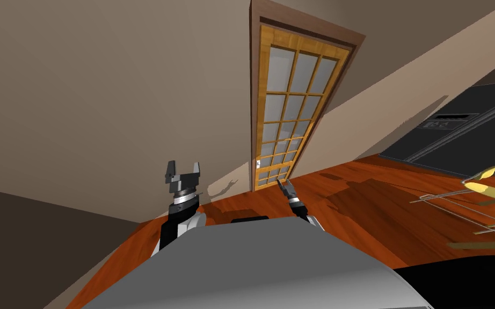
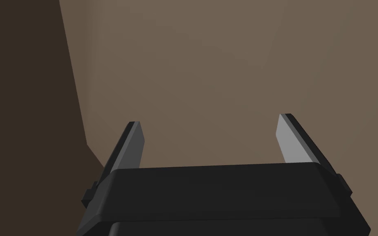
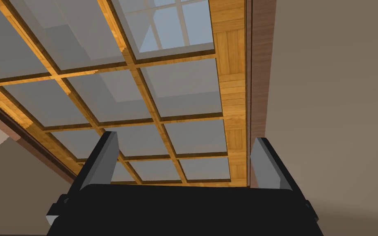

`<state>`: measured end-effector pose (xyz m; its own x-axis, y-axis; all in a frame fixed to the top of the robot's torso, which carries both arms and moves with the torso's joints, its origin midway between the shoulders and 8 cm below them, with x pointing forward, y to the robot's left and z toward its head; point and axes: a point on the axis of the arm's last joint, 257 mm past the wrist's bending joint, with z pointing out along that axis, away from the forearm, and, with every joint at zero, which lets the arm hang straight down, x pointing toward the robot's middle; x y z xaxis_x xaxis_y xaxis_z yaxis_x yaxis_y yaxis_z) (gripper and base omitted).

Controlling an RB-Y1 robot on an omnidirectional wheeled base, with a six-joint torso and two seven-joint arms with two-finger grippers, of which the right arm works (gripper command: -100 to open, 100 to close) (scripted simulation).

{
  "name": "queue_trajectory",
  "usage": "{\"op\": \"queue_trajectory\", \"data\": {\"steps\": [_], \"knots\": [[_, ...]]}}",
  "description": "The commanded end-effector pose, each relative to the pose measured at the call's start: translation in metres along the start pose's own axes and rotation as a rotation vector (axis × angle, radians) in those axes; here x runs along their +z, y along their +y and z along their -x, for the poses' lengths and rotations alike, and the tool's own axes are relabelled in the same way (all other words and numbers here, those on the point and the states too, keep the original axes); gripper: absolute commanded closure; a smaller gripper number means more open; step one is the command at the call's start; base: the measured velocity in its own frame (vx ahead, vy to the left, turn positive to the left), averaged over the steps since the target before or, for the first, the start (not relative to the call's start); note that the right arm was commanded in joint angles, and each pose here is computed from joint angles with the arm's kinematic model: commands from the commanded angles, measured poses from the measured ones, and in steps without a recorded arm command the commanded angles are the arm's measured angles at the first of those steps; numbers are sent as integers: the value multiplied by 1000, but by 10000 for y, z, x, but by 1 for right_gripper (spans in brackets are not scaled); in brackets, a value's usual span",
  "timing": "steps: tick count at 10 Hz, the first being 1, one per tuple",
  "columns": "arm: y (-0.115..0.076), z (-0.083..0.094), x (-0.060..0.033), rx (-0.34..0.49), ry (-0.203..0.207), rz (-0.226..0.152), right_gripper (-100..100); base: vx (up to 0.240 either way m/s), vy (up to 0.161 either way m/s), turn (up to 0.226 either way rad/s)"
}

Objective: Pull the door open

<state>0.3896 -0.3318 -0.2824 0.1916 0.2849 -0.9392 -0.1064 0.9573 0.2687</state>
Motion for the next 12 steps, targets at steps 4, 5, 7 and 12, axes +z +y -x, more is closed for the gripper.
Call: {"op": "queue_trajectory", "data": {"steps": [4,5,7,12], "knots": [[-110,-224,-136,-78,48,-8,-100,119,40,55],[-131,-272,-165,-93,58,-9,-100,92,39,44],[-164,-361,-220,-120,77,-11,-100,117,31,53],[-237,-607,-384,-187,130,-14,-100,126,24,52]]}}
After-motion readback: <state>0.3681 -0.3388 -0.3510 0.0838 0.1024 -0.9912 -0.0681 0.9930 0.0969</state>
